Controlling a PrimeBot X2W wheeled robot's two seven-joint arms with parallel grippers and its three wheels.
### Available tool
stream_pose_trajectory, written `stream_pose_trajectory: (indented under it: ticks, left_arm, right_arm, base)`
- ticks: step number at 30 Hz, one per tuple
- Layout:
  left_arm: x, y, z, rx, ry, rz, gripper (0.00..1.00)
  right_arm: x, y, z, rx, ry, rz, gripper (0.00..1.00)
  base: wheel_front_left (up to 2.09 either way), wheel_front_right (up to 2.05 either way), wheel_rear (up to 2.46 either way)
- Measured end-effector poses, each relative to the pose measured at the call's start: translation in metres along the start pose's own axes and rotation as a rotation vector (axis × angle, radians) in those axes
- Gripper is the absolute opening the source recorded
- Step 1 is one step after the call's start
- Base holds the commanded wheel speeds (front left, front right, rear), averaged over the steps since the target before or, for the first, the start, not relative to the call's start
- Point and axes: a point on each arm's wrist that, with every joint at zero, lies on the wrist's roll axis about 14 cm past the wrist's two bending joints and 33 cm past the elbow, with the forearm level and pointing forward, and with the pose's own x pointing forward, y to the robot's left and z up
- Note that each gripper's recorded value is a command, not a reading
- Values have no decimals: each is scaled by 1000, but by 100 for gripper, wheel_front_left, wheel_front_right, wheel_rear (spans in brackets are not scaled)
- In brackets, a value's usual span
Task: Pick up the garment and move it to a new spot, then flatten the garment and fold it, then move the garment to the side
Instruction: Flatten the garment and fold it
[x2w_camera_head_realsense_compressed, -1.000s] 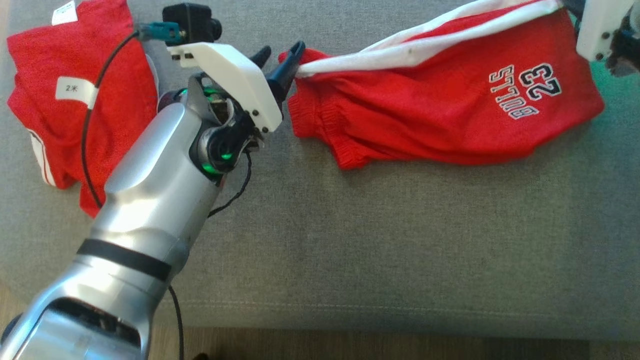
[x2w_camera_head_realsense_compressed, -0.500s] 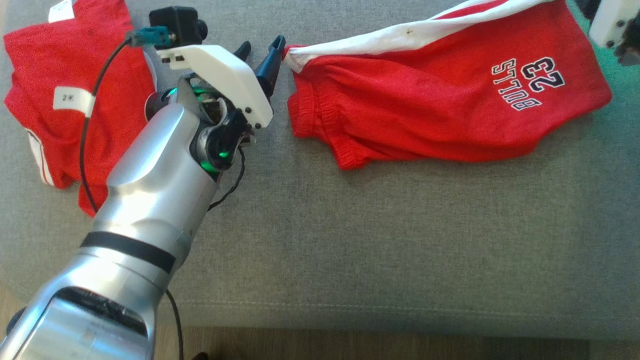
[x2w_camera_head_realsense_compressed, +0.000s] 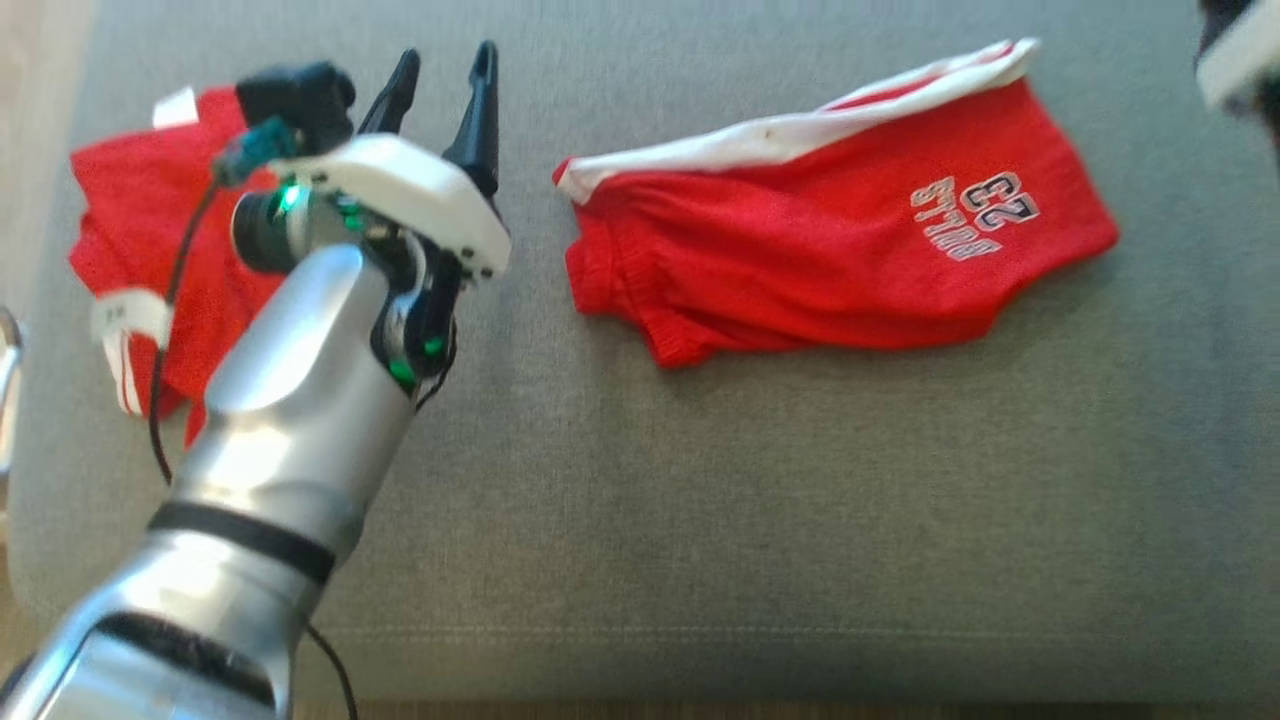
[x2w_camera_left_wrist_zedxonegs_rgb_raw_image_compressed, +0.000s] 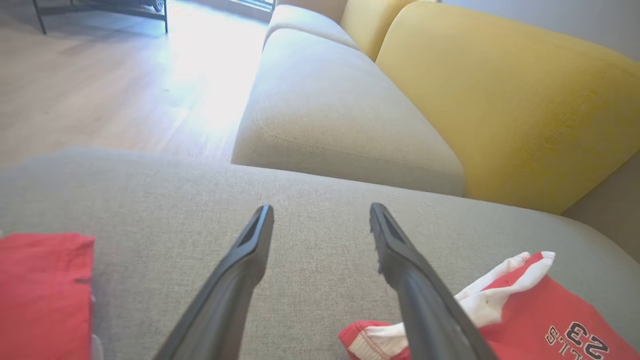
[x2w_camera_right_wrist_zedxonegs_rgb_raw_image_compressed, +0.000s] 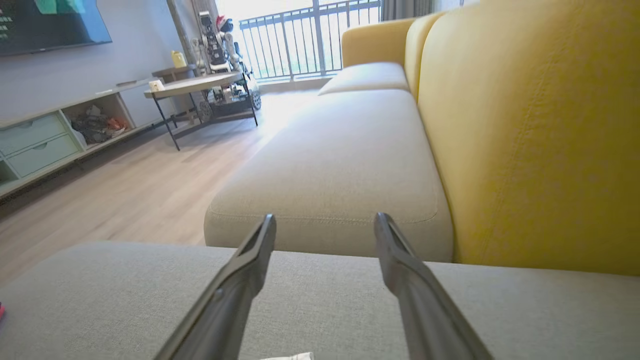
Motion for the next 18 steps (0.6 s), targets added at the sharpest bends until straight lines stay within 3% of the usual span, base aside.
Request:
stream_pose_trajectory:
  ticks: [9,18]
  left_arm:
    - [-69,-15,74,65,-305,26,100]
    - [-134,-12,32,85,-274,65,100]
  right_arm:
    - [-80,1,26,-123,-145,39,100]
    - [-160,12,31,-76,-279,-9,100]
  base:
    - [0,0,0]
    - [0,0,0]
